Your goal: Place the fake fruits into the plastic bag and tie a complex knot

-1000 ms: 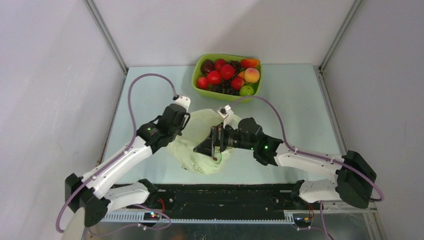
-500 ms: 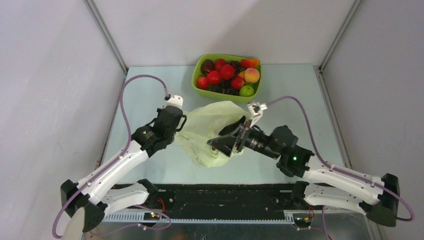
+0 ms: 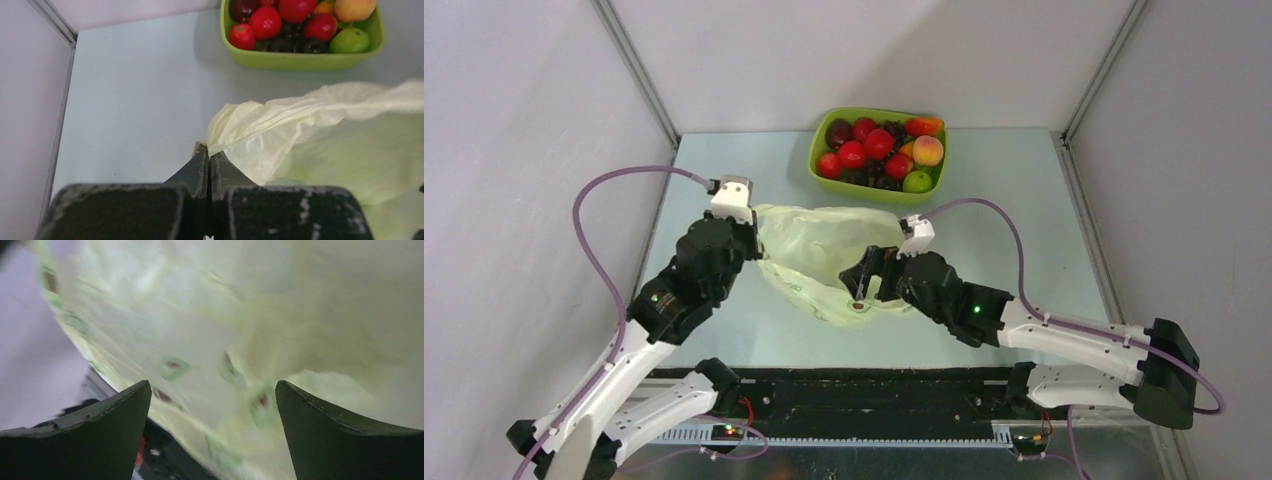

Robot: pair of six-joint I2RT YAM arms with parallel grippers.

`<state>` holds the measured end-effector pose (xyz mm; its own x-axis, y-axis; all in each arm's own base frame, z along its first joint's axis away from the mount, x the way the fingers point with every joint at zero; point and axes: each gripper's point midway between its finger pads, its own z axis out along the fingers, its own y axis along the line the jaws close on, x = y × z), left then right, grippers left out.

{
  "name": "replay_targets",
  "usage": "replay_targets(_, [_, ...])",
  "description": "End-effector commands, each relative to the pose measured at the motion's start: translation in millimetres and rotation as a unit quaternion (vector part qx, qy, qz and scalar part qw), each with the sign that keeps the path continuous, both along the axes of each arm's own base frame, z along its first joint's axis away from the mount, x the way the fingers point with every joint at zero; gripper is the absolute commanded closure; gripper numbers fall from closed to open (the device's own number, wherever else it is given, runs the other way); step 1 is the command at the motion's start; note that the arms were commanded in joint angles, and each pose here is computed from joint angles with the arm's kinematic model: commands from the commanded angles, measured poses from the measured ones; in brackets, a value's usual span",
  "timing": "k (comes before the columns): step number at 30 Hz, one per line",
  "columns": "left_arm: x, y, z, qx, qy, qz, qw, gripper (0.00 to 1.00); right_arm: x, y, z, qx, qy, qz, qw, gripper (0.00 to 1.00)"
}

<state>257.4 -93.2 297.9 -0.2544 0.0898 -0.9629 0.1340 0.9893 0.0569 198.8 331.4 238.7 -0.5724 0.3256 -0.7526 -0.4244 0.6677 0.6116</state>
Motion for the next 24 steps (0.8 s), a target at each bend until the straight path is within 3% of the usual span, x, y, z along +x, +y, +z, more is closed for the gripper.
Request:
replay_targets(1, [4.0, 5.4, 22.5, 0.013, -0.019, 0.009, 1.000, 1.00, 0.5, -10.3, -4.6, -0.072, -0.012, 0.000, 0.997, 0.00])
replay_targets(5, [6.3, -9.5, 14.0, 0.034, -0.008, -0.036, 0.999, 1.00, -24.7, 18.4, 20.3, -0.060, -0.086, 0.131, 0.986, 0.00])
replay_targets(7, [7.7, -16.8, 10.4, 0.030, -0.007, -0.051, 0.998, 1.00, -31.4, 25.2, 27.8, -0.059, -0.104, 0.163, 0.979, 0.01])
replay_targets(10, [14.4, -6.9, 4.9, 0.046, -0.002, -0.015, 0.999, 1.00, -32.3, 24.3, 36.3, -0.071, -0.110, 0.170, 0.977, 0.01])
replay_targets(17, [17.3, 34.6, 1.2, 0.085, -0.011, 0.102, 0.991, 1.00, -5.8, -8.8, 42.3, -0.067, -0.071, 0.083, 0.992, 0.01])
replay_targets(21, [12.7, 61.1, -1.4, 0.097, -0.026, 0.173, 0.980, 1.00, 24.7, -50.2, 24.4, -0.120, -0.041, -0.005, 0.992, 0.00])
replay_targets(24, [11.4, 65.2, -8.7, 0.096, -0.029, 0.181, 0.978, 1.00, 56.3, -78.7, 18.7, -0.161, -0.030, -0.065, 0.984, 0.01])
